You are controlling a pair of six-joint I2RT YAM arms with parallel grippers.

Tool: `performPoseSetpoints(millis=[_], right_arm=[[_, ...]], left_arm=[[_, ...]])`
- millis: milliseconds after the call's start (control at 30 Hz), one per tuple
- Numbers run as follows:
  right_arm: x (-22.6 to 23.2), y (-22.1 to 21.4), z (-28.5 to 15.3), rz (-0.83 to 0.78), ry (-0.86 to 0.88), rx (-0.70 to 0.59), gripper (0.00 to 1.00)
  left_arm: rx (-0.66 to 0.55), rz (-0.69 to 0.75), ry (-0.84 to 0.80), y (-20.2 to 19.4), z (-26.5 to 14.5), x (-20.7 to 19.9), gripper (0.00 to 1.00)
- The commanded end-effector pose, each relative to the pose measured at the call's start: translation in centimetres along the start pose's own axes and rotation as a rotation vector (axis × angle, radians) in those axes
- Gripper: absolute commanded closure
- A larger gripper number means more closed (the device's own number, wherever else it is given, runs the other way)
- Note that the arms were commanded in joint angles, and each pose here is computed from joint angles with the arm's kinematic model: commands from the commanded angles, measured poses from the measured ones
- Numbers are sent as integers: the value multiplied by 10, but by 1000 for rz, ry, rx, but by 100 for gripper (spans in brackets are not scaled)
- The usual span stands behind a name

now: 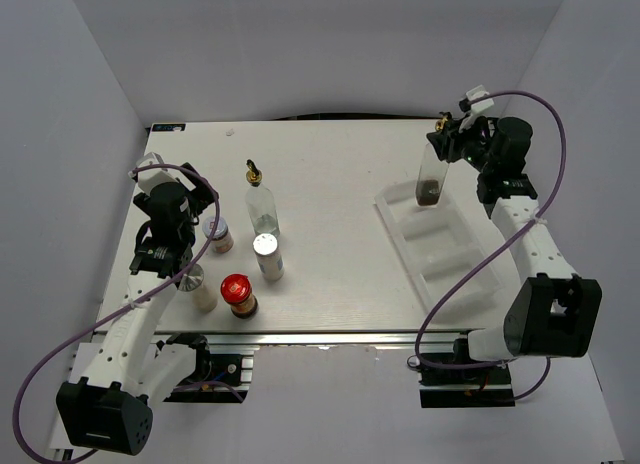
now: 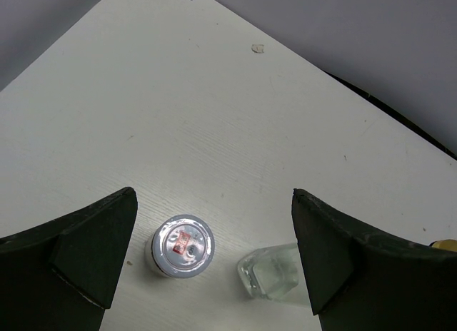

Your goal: Organize the condiment bottles

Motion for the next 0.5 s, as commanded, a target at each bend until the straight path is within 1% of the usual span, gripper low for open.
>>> performPoseSetpoints(millis=[0, 200, 433, 467], right_arm=[[-5, 38, -4, -117, 70, -163, 100], [-2, 8, 0, -120, 133, -127, 100], [-5, -19, 6, -99, 117, -106, 100], [-5, -20, 7, -98, 116, -104, 97]], left_arm=[[-20, 5, 11, 4, -1, 3, 2], [-19, 9, 21, 3, 0, 5, 2], [-14, 12, 23, 2, 2, 4, 2], [-11, 13, 21, 2, 1, 4, 2]])
Point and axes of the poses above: each gripper's point midway between its finger pads, its own z axis out along the fingers, its own x axis along the line the jaws close on, y = z × x, the point moved 1 cm from there along -z, back along the fingers
